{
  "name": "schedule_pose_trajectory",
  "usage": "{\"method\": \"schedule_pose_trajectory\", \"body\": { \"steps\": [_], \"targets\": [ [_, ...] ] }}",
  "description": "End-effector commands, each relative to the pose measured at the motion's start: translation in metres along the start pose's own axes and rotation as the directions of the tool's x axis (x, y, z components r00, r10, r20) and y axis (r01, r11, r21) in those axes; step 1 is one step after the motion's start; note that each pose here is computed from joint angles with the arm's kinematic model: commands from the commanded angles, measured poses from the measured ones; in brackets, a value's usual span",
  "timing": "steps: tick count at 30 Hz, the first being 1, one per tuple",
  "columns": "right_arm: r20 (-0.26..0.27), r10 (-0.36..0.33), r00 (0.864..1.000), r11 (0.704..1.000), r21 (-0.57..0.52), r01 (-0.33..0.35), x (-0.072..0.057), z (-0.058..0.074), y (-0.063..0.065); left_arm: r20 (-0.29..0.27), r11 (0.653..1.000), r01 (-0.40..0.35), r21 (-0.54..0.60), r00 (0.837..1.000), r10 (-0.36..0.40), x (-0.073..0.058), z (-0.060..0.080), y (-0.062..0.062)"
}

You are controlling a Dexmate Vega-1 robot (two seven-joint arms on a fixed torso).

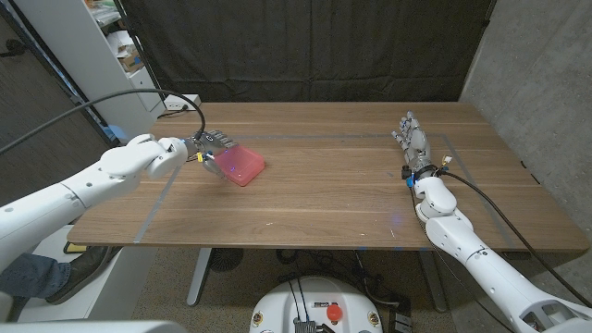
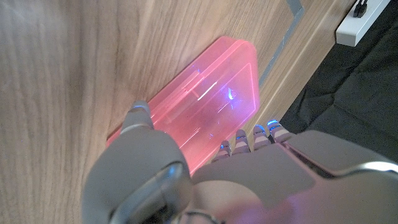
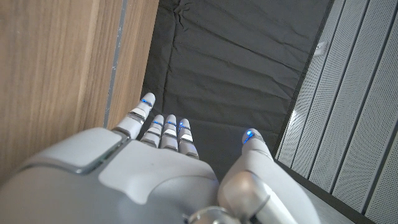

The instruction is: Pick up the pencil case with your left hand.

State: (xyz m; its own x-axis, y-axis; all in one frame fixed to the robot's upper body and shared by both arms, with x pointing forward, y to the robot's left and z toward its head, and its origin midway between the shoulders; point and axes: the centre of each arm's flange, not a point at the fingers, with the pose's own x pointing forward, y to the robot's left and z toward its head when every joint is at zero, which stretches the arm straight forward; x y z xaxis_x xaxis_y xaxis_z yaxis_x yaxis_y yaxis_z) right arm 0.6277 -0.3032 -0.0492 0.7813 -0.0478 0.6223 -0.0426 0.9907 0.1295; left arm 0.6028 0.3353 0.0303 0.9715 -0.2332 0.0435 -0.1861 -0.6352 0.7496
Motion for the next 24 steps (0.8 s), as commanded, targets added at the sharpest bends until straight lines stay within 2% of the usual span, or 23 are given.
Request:
{"method": "schedule_pose_trajectory", "body": {
  "steps": [1,2,3,4,6,7,14,24],
  "targets": [
    [-0.004,-0.017,1.0,1.0,0.006,0.017,-0.002,-0.004,-0.005,0.043,0.997,-0.065,-0.032,0.997,0.066,0.02,0.006,0.006],
    [-0.004,-0.018,1.0,1.0,0.007,0.018,-0.002,-0.004,-0.005,0.054,0.994,-0.111,-0.027,0.992,0.112,0.019,0.008,0.004],
    [-0.003,-0.019,1.0,1.0,0.008,0.019,-0.002,-0.004,-0.006,0.05,0.993,-0.114,-0.018,0.992,0.115,0.019,0.01,0.005],
    [-0.003,-0.02,1.0,1.0,0.009,0.02,-0.002,-0.004,-0.006,0.06,0.995,-0.095,-0.03,0.994,0.096,0.021,0.011,0.005],
    [-0.001,-0.023,1.0,1.0,0.008,0.023,-0.002,-0.003,-0.007,0.062,0.994,-0.108,-0.029,0.992,0.11,0.02,0.014,0.003],
    [0.0,-0.024,1.0,1.0,0.009,0.024,-0.002,-0.003,-0.008,0.067,0.996,-0.087,-0.031,0.994,0.089,0.021,0.014,0.004],
    [0.004,-0.027,1.0,1.0,0.011,0.027,-0.004,-0.002,-0.008,0.072,0.995,-0.078,-0.064,0.994,0.082,0.021,0.017,-0.001],
    [0.006,-0.021,1.0,1.0,0.015,0.021,-0.003,-0.003,-0.007,0.054,0.993,-0.076,-0.09,0.995,0.081,0.016,0.016,-0.005]
  ]
}}
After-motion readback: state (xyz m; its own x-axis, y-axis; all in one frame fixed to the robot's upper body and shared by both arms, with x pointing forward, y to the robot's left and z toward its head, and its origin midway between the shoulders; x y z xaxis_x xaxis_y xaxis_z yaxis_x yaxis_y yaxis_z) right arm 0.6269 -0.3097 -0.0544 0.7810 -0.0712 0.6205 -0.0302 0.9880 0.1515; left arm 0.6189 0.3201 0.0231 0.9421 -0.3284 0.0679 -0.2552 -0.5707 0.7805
